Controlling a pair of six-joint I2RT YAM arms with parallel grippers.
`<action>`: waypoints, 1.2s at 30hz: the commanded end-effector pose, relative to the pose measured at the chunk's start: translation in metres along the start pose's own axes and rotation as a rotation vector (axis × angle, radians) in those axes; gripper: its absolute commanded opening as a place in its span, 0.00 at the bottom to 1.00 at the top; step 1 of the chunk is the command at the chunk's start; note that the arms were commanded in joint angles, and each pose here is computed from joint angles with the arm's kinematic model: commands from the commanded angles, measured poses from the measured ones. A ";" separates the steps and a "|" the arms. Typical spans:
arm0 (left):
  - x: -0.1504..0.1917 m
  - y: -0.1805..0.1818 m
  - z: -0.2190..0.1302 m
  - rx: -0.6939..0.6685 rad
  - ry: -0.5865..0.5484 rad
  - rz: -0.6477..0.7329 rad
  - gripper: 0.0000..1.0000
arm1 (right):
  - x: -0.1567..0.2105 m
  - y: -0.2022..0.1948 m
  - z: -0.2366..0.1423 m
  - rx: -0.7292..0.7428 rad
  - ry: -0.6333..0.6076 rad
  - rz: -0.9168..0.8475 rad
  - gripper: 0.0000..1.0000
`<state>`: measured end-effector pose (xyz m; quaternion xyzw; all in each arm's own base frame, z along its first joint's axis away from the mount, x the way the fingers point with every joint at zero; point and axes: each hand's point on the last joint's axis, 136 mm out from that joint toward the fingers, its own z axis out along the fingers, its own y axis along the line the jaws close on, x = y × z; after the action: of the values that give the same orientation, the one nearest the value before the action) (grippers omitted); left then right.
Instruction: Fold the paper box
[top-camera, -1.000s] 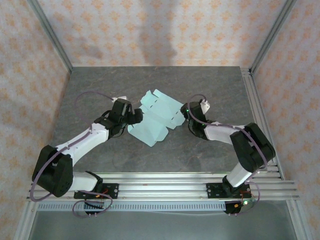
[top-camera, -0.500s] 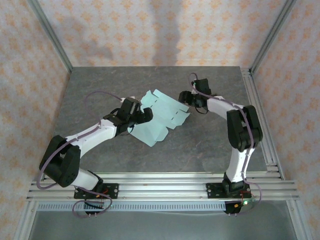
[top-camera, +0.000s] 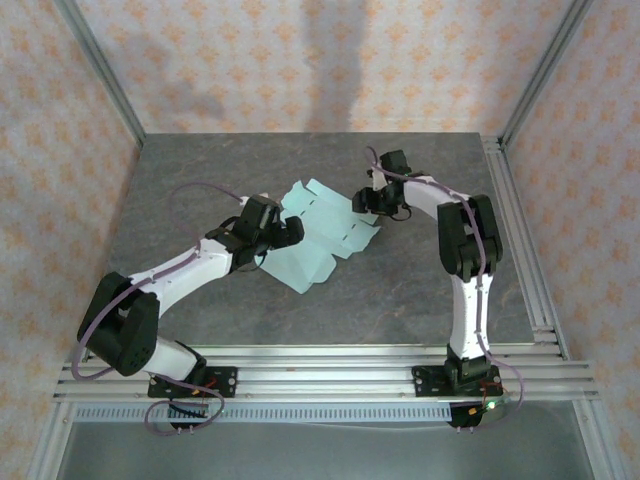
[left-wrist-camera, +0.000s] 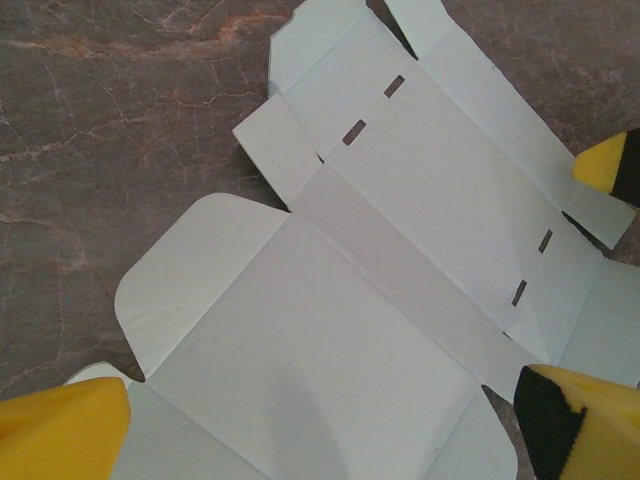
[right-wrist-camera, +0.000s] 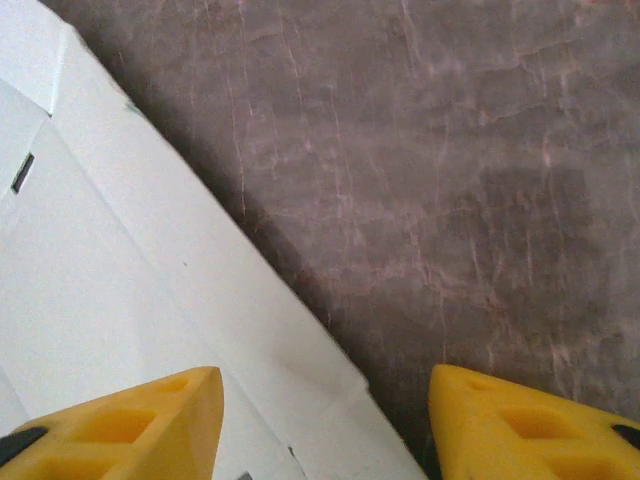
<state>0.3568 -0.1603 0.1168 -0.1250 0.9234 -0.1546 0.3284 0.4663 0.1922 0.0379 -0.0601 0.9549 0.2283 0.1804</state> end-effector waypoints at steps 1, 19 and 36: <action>-0.007 -0.005 -0.008 0.007 -0.019 0.030 1.00 | 0.030 0.015 -0.022 -0.030 0.038 0.035 0.53; 0.004 -0.055 0.059 0.169 0.128 -0.062 0.72 | 0.036 0.012 -0.069 -0.062 -0.286 0.170 0.99; 0.044 -0.027 0.118 0.034 0.251 -0.095 0.34 | 0.037 0.019 -0.054 -0.129 -0.117 0.115 0.89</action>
<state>0.4088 -0.2259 0.0335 -0.1335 0.9421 -0.2137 0.2213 0.4152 0.1749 0.0863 0.0150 0.9219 0.2873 0.2596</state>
